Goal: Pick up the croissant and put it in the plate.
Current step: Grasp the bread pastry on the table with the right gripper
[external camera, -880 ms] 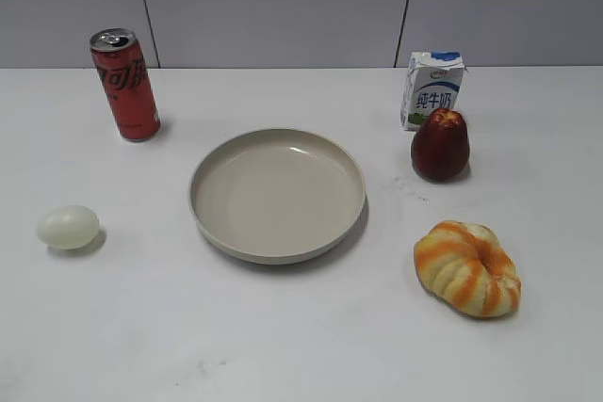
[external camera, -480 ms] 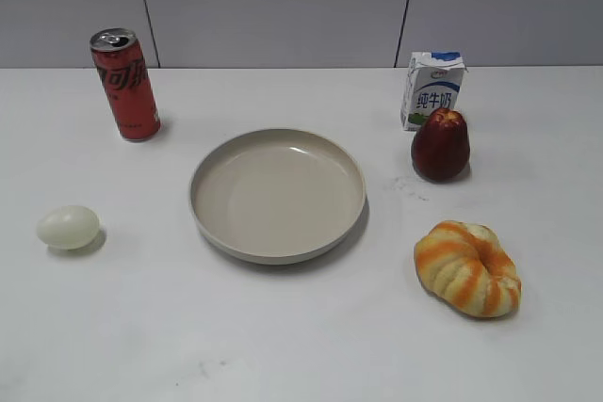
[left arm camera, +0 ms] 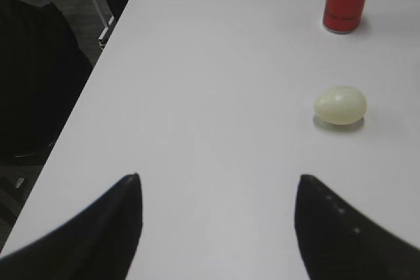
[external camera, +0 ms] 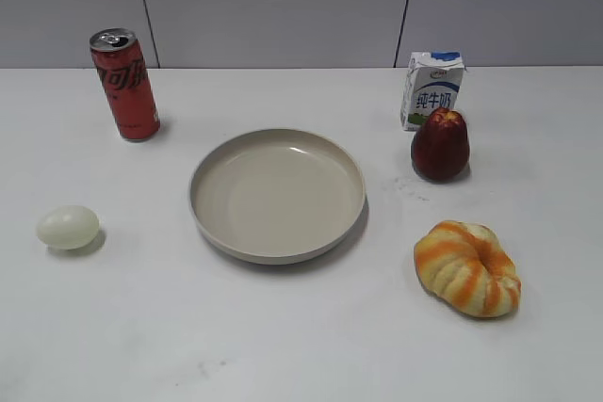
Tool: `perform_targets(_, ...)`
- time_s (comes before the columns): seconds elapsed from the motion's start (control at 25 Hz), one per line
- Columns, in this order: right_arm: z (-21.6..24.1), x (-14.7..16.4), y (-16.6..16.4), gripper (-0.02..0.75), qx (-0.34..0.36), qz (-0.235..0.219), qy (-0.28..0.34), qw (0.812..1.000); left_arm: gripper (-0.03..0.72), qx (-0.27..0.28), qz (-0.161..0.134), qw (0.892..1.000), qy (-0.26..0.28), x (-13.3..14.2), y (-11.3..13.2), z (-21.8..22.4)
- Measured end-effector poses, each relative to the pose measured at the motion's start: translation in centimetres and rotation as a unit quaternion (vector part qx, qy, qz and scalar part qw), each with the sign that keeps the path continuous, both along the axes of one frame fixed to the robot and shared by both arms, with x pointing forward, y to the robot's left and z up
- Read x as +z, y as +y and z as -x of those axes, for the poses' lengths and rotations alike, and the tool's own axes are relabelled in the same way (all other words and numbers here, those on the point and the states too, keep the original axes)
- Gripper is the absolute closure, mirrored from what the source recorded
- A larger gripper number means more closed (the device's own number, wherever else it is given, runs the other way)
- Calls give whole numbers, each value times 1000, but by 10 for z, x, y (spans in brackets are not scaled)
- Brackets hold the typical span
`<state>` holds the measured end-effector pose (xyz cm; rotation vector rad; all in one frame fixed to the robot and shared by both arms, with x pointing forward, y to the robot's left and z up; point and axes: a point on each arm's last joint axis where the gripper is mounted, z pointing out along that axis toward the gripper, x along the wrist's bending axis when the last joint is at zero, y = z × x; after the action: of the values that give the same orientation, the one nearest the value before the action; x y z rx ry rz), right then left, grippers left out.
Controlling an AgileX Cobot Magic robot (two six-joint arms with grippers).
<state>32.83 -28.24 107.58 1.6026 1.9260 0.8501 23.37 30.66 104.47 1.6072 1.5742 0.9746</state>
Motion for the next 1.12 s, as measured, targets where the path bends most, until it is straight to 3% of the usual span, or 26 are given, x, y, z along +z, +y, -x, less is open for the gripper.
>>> perform_targets(0.16,-57,-6,11,167,42,9,96,994,137,0,0,1000,0,0,0,0)
perform_targets(0.32,-114,-19,26,167,90,-10,176,980,137,0,0,1000,0,0,0,0)
perform_targets(0.6,-174,-77,94,167,177,7,310,934,137,0,0,1000,0,0,0,0)
perform_targets(0.76,-190,-124,125,167,151,8,382,912,137,0,0,1000,0,0,0,0)
perform_targets(0.92,-201,-165,132,167,86,7,441,893,137,0,0,1000,0,0,0,0)
perform_targets(1.12,-207,-182,134,167,63,9,462,885,137,0,0,1000,0,0,0,0)
